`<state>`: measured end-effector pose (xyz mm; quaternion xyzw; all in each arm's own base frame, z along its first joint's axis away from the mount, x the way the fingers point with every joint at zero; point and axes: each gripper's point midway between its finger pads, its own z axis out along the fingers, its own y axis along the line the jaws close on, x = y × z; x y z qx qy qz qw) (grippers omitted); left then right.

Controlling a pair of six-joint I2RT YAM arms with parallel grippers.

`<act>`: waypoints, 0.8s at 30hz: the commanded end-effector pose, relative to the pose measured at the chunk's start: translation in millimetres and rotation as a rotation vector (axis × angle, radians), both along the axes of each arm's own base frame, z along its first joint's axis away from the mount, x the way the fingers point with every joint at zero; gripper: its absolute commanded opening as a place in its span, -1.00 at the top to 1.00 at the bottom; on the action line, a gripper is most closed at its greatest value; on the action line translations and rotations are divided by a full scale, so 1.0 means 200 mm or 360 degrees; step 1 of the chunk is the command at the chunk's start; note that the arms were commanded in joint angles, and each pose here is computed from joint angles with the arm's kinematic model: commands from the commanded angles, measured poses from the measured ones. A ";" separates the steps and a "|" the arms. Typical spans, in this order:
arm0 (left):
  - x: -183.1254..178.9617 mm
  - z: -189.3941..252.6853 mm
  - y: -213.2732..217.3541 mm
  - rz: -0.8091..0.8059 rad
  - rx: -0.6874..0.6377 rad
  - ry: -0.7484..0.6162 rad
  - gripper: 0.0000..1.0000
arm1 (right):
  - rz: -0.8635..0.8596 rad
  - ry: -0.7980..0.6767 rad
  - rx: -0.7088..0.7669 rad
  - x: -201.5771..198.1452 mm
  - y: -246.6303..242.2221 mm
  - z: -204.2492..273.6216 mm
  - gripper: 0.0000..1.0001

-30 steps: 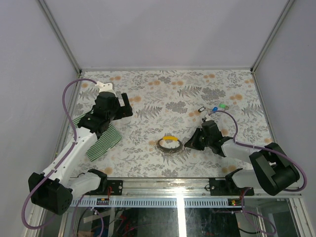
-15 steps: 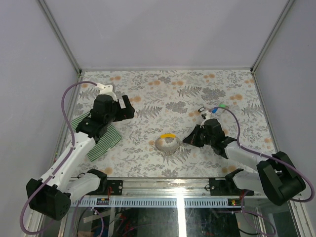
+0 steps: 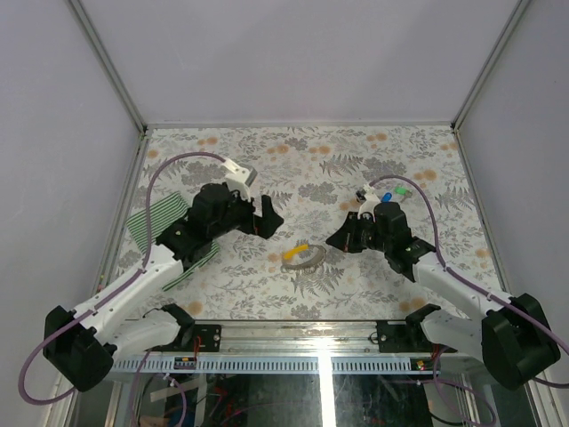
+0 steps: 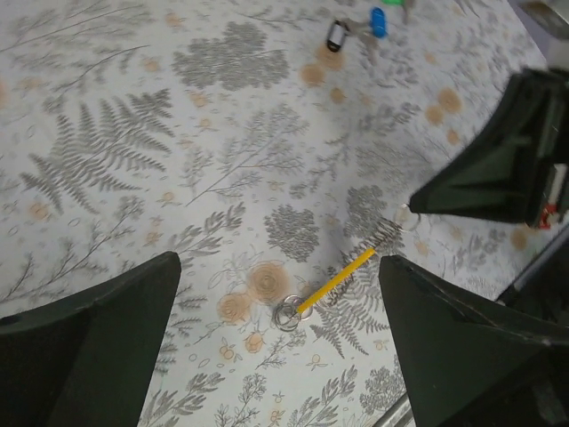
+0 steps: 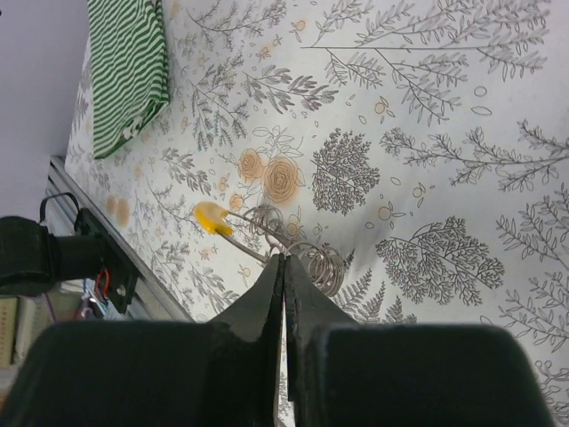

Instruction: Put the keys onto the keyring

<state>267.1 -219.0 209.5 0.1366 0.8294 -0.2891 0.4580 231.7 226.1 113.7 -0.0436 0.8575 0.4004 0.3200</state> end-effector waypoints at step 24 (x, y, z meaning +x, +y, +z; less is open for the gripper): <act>-0.31 -0.19 -0.66 -0.0680 0.0339 -0.0719 -0.60 | 0.0212 -0.0259 -0.0043 -0.03 0.02 0.21 1.00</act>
